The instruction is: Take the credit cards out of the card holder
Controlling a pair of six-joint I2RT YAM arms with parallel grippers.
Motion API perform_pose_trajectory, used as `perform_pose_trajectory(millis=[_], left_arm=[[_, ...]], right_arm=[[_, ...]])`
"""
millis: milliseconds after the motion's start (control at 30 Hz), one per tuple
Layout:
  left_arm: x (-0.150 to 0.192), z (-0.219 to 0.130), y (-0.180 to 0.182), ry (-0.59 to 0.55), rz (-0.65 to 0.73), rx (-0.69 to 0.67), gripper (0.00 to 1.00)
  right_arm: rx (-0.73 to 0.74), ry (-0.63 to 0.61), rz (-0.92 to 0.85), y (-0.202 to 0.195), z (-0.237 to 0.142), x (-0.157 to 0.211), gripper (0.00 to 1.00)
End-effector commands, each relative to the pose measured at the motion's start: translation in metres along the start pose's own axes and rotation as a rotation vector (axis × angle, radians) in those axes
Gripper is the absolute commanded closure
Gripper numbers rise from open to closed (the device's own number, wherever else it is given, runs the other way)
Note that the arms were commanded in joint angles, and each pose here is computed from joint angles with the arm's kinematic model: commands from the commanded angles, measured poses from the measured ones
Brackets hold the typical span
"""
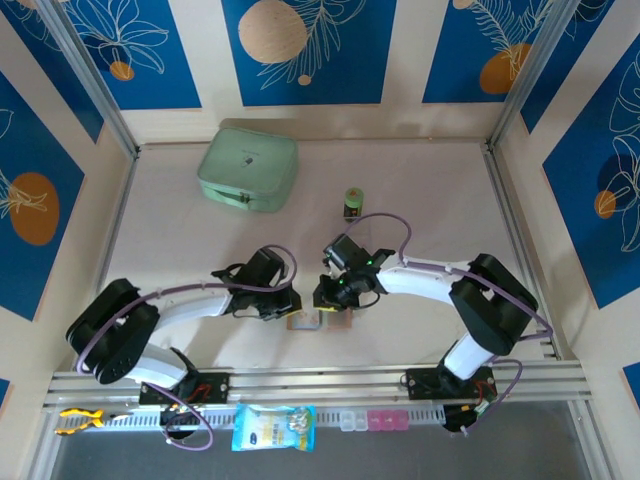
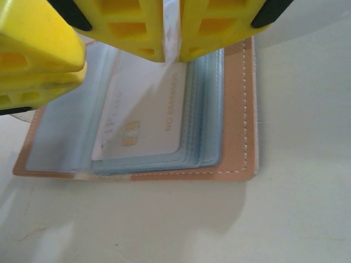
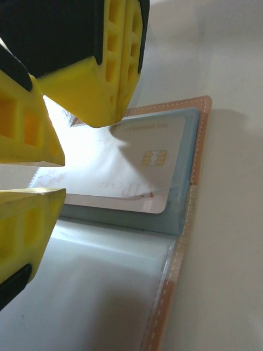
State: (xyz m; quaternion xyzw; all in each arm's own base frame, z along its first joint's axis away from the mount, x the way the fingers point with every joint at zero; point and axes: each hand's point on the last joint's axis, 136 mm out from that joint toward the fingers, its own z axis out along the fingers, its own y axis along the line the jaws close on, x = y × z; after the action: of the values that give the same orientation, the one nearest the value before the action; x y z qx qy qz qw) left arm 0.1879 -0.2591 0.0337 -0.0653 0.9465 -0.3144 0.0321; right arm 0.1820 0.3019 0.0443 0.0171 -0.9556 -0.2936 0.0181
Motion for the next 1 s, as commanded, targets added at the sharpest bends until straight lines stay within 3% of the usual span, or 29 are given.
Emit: perform_pose_trajectory(millis=[0, 967], left_arm=[[0.003, 0.004, 0.017, 0.019, -0.010, -0.055, 0.87], [0.006, 0.005, 0.024, 0.026, -0.022, -0.090, 0.88]], right_arm=[[-0.028, 0.022, 0.002, 0.010, 0.004, 0.002, 0.82], [0.096, 0.024, 0.000, -0.018, 0.011, 0.002, 0.81]])
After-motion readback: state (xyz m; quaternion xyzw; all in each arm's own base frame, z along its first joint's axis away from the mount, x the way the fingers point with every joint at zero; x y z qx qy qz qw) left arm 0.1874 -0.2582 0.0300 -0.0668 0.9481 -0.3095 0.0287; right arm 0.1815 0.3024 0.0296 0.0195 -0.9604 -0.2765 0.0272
